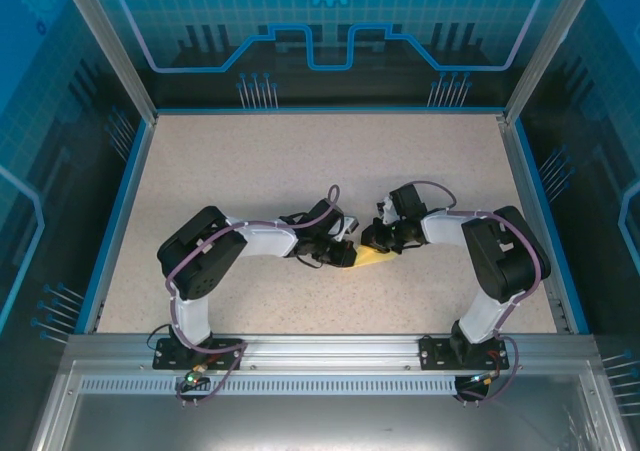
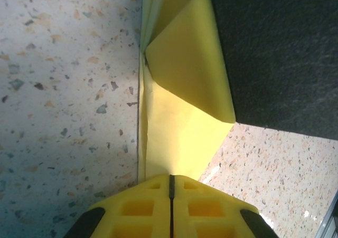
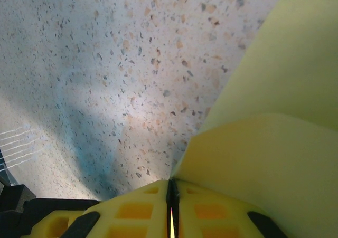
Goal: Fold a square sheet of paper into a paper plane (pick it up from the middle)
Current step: Fourth fold the wing at the center of the table.
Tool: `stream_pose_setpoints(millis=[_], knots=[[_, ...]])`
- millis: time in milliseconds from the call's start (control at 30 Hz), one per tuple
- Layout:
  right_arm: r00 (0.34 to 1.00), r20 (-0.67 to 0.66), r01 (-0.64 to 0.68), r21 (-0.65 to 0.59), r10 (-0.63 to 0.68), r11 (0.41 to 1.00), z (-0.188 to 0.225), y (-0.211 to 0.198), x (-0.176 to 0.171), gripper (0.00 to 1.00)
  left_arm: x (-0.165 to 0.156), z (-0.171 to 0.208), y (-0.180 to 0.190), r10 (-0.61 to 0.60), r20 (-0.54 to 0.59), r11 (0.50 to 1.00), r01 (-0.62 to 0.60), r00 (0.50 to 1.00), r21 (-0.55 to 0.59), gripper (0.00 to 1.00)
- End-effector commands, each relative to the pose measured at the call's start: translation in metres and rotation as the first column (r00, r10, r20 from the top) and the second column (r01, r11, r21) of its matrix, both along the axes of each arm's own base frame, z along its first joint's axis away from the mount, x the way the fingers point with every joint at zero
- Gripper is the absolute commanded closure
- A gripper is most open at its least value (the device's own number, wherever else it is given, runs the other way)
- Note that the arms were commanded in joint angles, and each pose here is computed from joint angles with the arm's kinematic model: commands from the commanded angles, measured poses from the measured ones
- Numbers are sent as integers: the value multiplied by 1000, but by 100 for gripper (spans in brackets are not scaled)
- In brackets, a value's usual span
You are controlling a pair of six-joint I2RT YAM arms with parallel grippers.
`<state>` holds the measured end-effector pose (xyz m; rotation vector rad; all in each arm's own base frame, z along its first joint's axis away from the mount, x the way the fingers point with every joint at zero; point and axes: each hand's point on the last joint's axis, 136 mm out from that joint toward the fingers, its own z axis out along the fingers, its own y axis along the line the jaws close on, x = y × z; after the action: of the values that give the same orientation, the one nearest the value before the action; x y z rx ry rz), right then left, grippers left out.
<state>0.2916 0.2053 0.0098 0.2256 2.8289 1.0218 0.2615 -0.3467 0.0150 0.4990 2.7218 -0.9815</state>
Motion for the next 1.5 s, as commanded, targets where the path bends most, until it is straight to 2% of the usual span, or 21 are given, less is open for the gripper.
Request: stream_pose_setpoints(millis=[0, 933, 1367, 1467], knots=[[997, -58, 39, -107, -45, 993, -20, -31, -9, 87, -14, -37, 25, -1, -51, 990, 8, 999, 139, 94], [982, 2, 189, -79, -189, 979, -8, -82, 35, 85, -29, -45, 38, -26, -87, 988, 39, 996, 152, 96], [932, -41, 358, -30, -359, 933, -5, -102, 46, 85, -34, -48, 44, -29, -97, 985, 45, 995, 165, 96], [911, -62, 410, 23, -408, 912, -7, -107, 48, 84, -34, -47, 45, -30, -97, 985, 46, 995, 166, 96]])
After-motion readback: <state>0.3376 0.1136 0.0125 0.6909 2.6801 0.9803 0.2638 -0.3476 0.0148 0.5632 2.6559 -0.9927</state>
